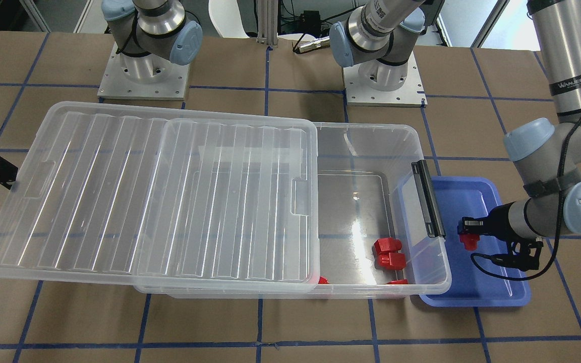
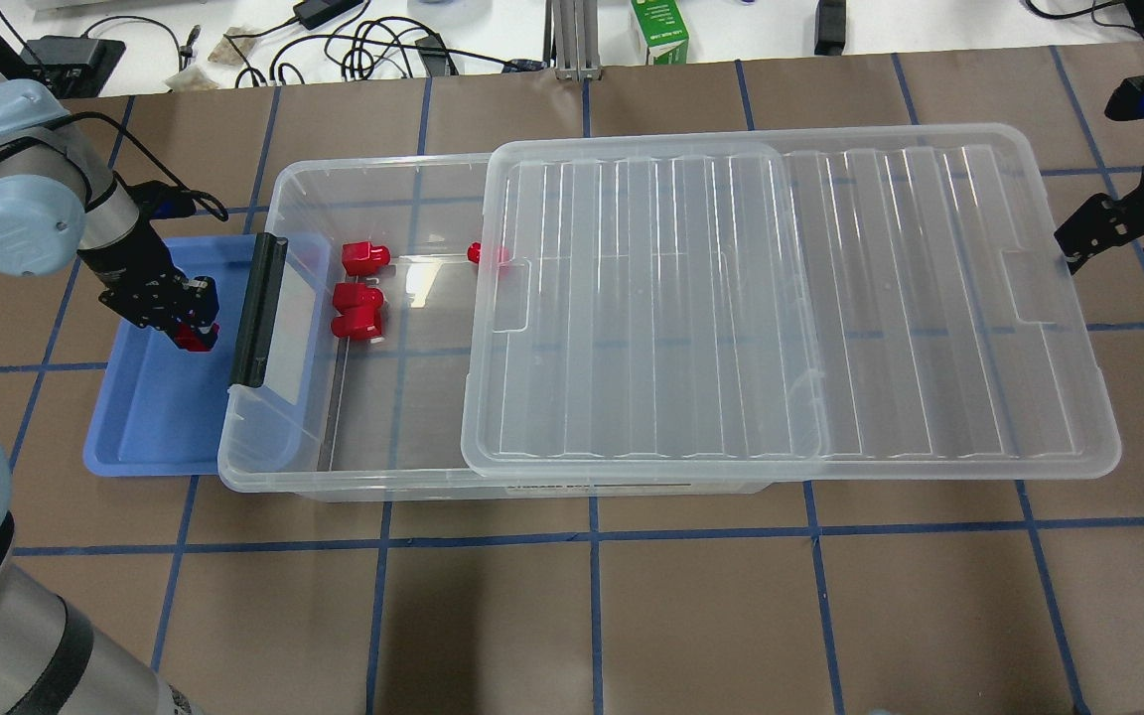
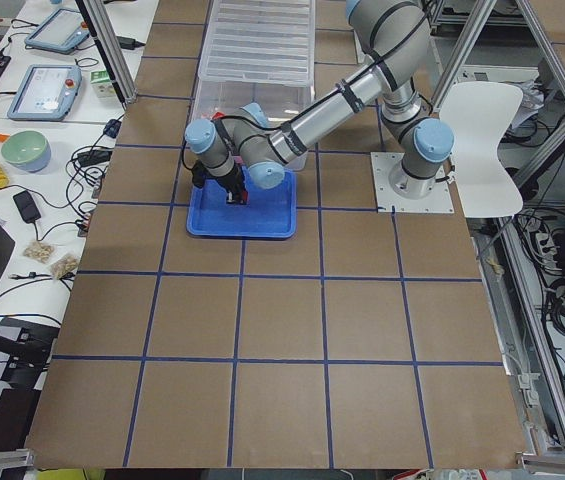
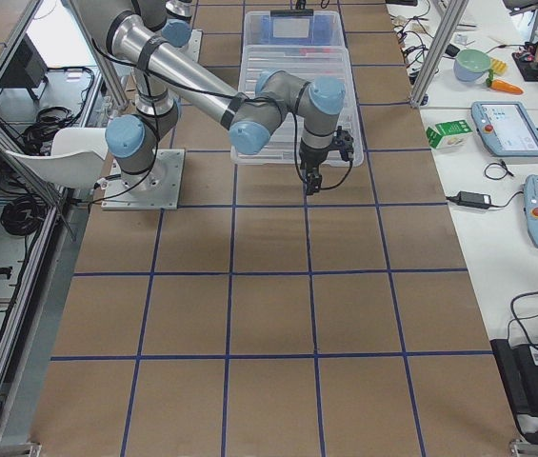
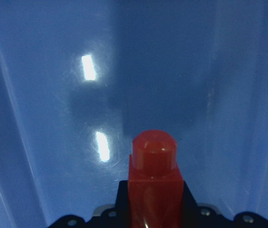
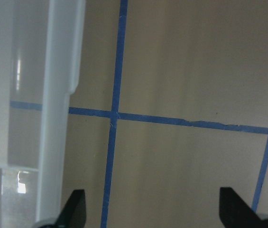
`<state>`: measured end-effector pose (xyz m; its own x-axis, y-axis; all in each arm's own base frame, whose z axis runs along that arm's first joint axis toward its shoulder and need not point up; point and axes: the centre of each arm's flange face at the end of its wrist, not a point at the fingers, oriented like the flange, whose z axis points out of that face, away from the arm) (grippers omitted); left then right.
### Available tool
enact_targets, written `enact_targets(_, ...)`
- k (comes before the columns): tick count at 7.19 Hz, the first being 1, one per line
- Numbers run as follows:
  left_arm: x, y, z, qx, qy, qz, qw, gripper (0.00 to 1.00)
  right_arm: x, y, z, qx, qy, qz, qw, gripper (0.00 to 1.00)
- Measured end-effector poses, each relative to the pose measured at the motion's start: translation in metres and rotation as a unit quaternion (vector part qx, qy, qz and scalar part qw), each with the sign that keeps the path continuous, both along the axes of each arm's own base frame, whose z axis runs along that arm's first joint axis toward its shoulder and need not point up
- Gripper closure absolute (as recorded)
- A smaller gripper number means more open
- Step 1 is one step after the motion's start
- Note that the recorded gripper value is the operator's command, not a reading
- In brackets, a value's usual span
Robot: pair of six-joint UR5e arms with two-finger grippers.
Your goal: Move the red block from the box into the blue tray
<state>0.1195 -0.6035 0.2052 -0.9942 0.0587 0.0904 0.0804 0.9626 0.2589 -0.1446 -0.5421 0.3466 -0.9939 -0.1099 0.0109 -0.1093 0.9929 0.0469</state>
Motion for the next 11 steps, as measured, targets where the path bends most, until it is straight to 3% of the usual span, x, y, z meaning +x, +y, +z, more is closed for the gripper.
enact_targets(1,-0.001,0.002,-0.007,0.002,0.001,0.0,1.0,0.99,0.004,0.0,-0.001,0.0,-0.002,-0.003,1.0,0.0)
enact_targets(2,-0.001,0.002,-0.014,-0.002,-0.001,0.0,1.0,0.79,0.015,-0.002,-0.001,-0.001,-0.003,-0.007,1.0,0.0)
enact_targets(3,0.0,0.0,-0.018,-0.005,-0.003,0.0,1.0,0.74,0.031,-0.006,-0.001,-0.002,-0.003,-0.014,0.9999,0.0)
enact_targets(4,0.001,-0.001,-0.021,-0.007,-0.004,0.001,1.0,0.56,0.051,-0.01,-0.001,-0.002,-0.002,-0.02,0.9998,0.0)
enact_targets(5,0.0,-0.002,-0.023,-0.006,-0.005,0.001,1.0,0.05,0.074,-0.013,-0.001,-0.002,-0.001,-0.029,0.9996,0.0)
enact_targets(6,-0.001,-0.002,-0.026,-0.004,-0.004,0.002,1.0,0.0,0.1,-0.016,-0.001,-0.003,0.001,-0.04,0.9992,0.0)
enact_targets(8,0.001,-0.004,-0.024,-0.006,-0.006,0.003,1.0,0.0,0.148,-0.019,-0.001,-0.007,0.002,-0.047,0.9989,0.0)
enact_targets(11,-0.002,-0.006,0.001,-0.02,-0.015,0.0,0.9997,0.0,0.195,-0.018,-0.001,-0.012,0.003,-0.033,0.9994,0.0)
